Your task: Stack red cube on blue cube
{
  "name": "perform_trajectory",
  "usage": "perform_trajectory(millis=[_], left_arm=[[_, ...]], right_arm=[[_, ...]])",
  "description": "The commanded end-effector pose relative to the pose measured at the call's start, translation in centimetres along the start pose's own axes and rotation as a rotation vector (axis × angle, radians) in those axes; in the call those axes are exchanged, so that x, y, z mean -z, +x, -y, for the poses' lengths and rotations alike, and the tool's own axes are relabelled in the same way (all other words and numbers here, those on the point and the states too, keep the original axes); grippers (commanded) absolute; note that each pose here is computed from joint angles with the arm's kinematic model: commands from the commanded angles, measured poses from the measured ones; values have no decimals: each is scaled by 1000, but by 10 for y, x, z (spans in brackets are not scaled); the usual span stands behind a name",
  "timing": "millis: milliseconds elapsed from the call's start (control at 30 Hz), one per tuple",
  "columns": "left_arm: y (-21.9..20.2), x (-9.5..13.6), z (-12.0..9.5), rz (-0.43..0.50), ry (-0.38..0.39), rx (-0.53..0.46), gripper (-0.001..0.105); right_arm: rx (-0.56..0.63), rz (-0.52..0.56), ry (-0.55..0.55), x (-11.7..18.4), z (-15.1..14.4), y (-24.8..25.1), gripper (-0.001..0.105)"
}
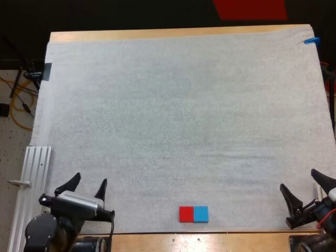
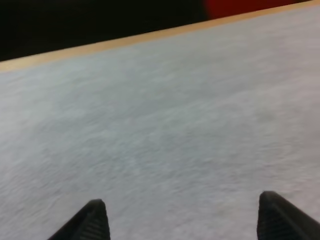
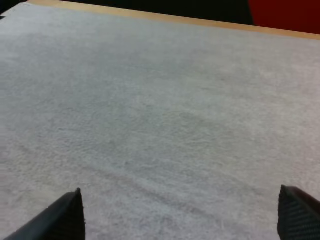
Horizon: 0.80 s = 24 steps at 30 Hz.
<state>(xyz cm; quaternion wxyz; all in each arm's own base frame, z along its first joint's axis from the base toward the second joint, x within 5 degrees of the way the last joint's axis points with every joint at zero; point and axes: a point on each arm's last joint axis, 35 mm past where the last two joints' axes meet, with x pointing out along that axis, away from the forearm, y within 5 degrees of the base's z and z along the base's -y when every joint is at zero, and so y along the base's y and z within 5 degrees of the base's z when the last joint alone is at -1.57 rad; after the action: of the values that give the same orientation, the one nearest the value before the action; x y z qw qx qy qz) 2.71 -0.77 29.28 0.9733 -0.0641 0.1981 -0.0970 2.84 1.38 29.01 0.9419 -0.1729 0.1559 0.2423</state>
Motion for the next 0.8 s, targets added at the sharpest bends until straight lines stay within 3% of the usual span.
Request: perform_trajectory(millis=[0, 267, 500, 767], left_arm=[[-7, -10, 4, 31, 8, 42, 62], [-41, -35, 15, 86, 92, 165, 62], [-40, -60, 20, -56, 167, 292, 62], [-46, -67, 23, -173, 305, 417, 62]], right_arm=[[-15, 16, -9, -5, 1, -4, 76], [-43, 5, -103, -36, 9, -7, 76], [-180, -33, -109, -62, 14, 8, 76], [-298, -40, -140, -90, 21, 24, 76]])
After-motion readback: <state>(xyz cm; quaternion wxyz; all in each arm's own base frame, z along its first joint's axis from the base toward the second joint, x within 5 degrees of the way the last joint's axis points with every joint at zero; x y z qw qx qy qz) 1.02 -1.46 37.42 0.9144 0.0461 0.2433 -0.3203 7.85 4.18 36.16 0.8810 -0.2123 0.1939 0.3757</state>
